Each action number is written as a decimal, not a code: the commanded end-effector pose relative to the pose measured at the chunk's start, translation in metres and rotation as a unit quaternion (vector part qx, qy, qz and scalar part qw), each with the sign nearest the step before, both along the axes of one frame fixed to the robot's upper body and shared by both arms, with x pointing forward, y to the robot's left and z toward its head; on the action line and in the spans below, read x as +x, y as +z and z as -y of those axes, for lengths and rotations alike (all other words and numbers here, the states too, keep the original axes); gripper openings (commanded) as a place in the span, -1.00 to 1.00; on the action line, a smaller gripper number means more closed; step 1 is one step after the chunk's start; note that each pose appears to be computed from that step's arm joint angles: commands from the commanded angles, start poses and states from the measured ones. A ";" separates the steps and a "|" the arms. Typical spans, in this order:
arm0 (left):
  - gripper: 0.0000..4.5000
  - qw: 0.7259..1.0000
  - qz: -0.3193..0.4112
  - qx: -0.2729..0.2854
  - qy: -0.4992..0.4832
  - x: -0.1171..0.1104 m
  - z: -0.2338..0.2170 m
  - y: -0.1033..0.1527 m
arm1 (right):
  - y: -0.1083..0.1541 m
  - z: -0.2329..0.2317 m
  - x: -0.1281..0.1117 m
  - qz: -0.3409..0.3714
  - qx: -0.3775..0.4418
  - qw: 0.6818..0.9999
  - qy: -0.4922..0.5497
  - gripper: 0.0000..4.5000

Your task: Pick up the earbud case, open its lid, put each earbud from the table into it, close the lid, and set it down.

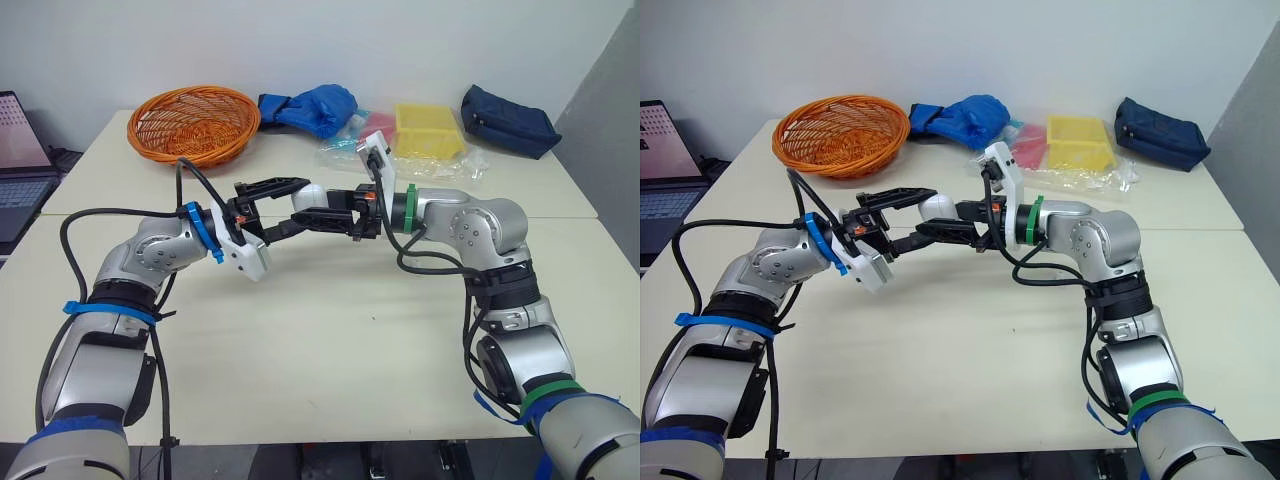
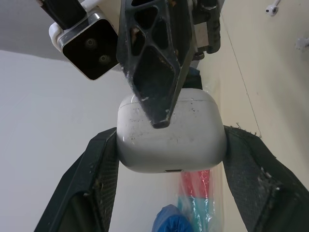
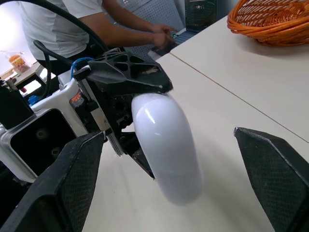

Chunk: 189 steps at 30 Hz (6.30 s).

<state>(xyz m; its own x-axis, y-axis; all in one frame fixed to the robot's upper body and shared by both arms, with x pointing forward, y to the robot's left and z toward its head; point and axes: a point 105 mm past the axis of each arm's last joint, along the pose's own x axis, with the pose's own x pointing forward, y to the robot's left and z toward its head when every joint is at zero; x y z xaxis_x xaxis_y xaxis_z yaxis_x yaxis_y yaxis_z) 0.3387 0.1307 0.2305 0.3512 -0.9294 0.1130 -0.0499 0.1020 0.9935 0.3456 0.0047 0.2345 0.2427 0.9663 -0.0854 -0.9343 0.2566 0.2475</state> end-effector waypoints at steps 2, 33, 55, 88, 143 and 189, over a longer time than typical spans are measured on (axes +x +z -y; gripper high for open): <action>0.23 0.999 0.027 -0.015 -0.014 -0.002 0.004 0.014 | 0.009 -0.003 -0.002 0.022 0.007 1.000 0.005 0.75; 1.00 0.980 -0.200 0.004 -0.010 -0.007 -0.007 0.025 | 0.000 0.020 0.025 0.102 -0.052 0.992 -0.057 -0.64; 0.02 0.824 -0.535 0.121 0.139 0.035 0.009 0.031 | -0.021 0.005 0.016 0.259 -0.176 0.949 -0.013 -0.64; 0.02 0.826 -0.530 0.152 0.117 0.038 0.024 0.023 | -0.023 -0.007 0.013 0.285 -0.188 0.940 -0.002 -0.64; -0.65 0.760 -0.572 -0.309 -0.024 -0.009 -0.005 -0.012 | 0.036 0.079 -0.019 0.298 -0.088 0.950 -0.010 0.98; -0.65 0.770 -0.516 -0.375 -0.015 -0.005 -0.010 -0.018 | -0.001 0.124 0.027 0.146 -0.095 0.968 -0.183 0.98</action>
<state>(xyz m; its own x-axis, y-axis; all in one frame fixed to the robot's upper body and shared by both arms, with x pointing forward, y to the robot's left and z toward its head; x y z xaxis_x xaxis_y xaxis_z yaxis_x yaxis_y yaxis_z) 0.3295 0.1258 0.1927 0.5433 -0.8088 0.2251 0.8066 0.5772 0.1271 0.3620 -0.0983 0.2460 0.4732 0.8730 -0.1177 -0.8793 0.4600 -0.1233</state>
